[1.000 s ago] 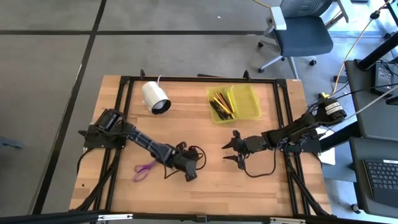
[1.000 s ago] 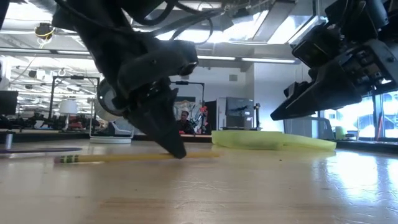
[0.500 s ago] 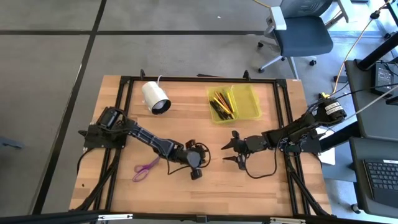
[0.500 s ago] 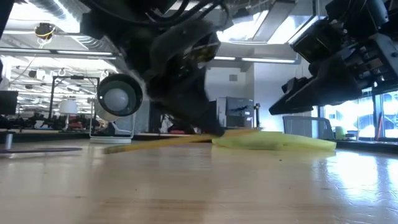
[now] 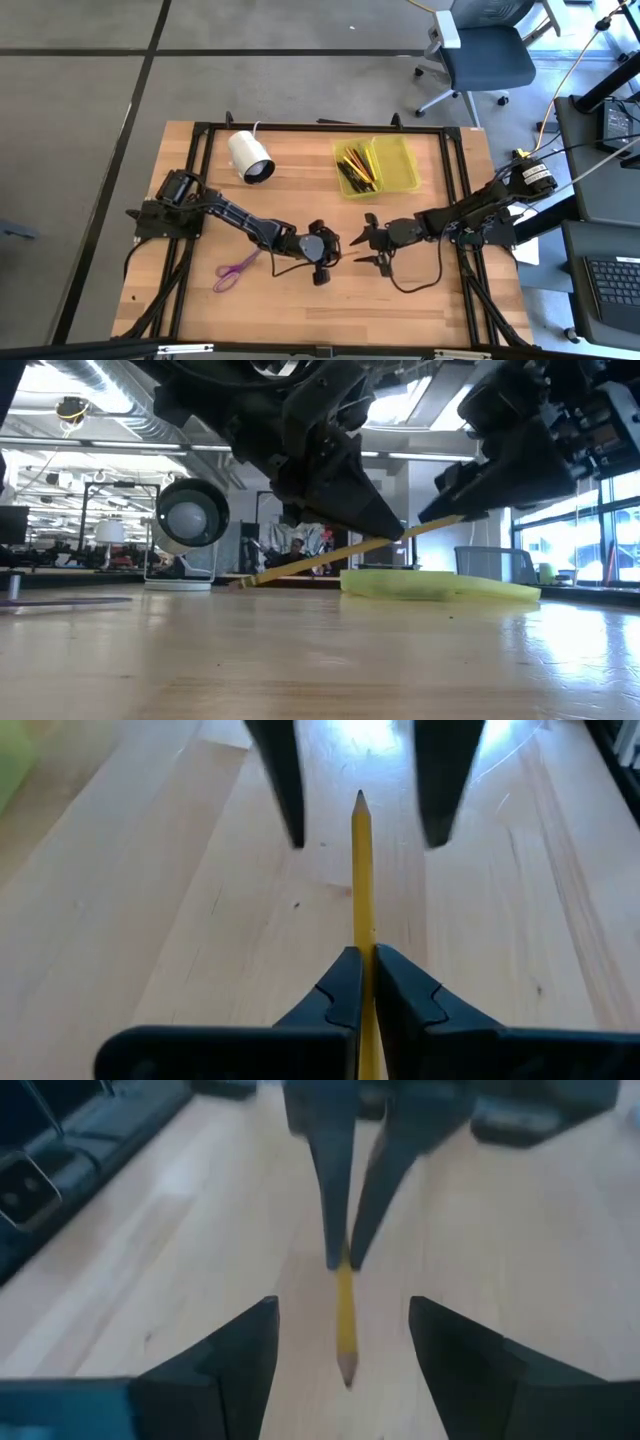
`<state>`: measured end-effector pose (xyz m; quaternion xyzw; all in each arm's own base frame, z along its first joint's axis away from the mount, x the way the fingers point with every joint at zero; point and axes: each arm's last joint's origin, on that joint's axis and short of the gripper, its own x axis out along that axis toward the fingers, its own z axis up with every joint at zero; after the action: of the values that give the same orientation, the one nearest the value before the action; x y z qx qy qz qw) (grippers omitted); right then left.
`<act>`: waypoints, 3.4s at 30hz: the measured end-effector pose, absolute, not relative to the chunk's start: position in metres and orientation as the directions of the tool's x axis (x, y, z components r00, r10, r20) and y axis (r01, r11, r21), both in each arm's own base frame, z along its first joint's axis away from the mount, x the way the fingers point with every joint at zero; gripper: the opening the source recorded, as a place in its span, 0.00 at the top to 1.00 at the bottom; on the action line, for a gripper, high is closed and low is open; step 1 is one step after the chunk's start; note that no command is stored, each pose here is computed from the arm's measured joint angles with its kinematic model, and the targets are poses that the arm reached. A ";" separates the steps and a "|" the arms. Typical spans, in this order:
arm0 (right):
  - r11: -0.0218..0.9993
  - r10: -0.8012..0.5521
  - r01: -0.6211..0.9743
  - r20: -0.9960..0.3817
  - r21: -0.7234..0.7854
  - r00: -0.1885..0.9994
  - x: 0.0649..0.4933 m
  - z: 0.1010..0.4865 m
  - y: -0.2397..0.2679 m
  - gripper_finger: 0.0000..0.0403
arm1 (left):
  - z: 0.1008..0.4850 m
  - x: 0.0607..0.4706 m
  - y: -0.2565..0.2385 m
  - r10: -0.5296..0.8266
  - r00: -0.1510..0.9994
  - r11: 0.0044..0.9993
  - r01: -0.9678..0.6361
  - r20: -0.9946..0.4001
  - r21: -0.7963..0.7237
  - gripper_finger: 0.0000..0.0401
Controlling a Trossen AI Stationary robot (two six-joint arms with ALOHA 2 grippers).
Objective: Pick & place school supplies into a supply box
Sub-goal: Put the yellow pencil into the yellow supply box
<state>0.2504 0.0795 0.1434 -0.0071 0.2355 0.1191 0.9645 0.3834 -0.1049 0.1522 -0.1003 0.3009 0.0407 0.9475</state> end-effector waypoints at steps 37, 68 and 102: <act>0.959 0.283 -0.255 -0.495 0.126 0.821 0.252 0.144 0.082 0.90 | 0.155 0.385 -0.106 -0.027 0.834 0.975 -0.099 -0.551 -0.197 0.96; 0.980 -0.182 0.108 -0.525 -0.169 0.832 0.218 0.180 0.057 0.94 | 0.231 0.332 -0.085 0.012 0.738 0.975 -0.159 -0.674 -0.157 0.74; 0.779 -0.615 0.536 -0.566 -0.326 0.549 0.240 0.133 -0.072 0.90 | 0.214 0.248 -0.148 -0.002 0.287 0.761 -0.621 -0.958 -0.188 0.75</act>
<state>0.2396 -0.0724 0.1333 -0.0574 0.3438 -0.3275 0.8782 0.2478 -0.1479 0.2142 -0.2781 0.5605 0.2055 0.7525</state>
